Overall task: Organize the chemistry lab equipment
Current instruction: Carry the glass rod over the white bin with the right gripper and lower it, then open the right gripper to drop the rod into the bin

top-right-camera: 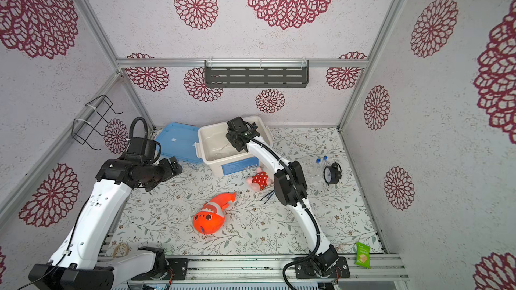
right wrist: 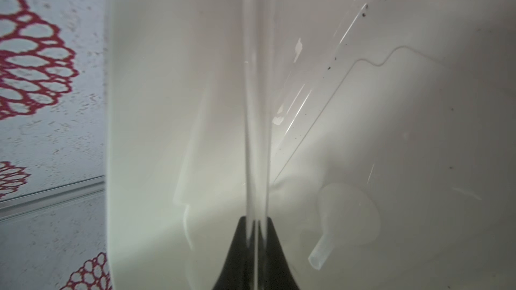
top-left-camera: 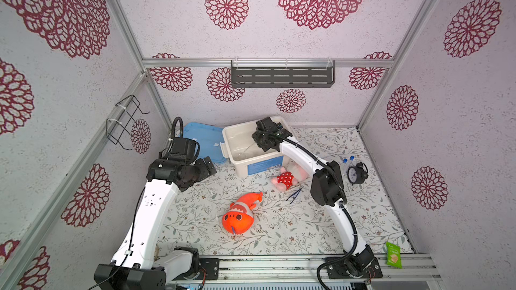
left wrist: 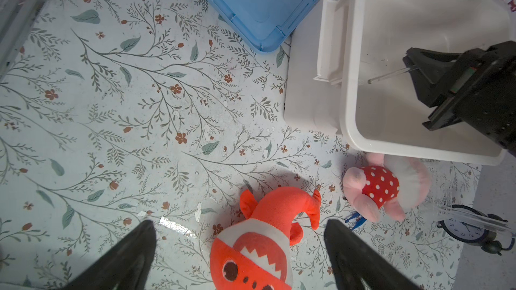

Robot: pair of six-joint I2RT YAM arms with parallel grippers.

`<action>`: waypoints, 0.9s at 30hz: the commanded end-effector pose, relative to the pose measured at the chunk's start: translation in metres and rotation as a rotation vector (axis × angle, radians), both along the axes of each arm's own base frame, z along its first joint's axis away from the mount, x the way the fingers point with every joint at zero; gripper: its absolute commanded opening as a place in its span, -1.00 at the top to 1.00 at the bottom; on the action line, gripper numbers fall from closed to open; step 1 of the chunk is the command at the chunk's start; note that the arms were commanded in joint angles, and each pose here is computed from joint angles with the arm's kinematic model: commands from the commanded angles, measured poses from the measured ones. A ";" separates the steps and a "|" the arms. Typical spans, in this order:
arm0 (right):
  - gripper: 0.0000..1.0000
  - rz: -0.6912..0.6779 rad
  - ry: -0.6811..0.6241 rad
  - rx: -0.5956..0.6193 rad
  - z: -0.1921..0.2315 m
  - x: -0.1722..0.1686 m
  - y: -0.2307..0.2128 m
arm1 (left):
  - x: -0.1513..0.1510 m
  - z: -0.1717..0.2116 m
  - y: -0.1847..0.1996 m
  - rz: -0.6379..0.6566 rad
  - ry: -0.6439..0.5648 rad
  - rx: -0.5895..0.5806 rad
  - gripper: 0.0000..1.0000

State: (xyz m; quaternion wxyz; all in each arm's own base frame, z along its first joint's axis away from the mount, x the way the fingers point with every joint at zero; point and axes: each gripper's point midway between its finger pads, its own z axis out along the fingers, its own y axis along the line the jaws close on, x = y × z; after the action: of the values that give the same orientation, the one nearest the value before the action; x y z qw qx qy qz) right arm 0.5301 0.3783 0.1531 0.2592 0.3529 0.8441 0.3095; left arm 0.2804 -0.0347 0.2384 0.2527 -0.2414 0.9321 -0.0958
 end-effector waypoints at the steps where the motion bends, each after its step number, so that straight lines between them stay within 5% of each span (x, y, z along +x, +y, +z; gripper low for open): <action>1: 0.86 -0.064 -0.050 0.045 0.014 0.018 -0.007 | -0.008 0.003 0.003 -0.009 -0.009 0.011 -0.95; 17: 0.65 -0.202 0.012 0.083 -0.042 0.041 -0.023 | -0.006 0.006 0.004 -0.058 0.014 0.050 -0.95; 27: 0.40 -0.152 -0.035 0.104 -0.037 0.052 -0.018 | -0.006 0.003 0.005 -0.090 0.029 0.076 -0.95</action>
State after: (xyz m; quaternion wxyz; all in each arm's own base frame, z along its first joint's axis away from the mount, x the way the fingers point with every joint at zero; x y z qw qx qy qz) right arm 0.5720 0.3639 0.0970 0.2603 0.4233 0.8053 0.3233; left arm 0.2735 -0.0330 0.2341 0.2357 -0.1995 0.9482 -0.0752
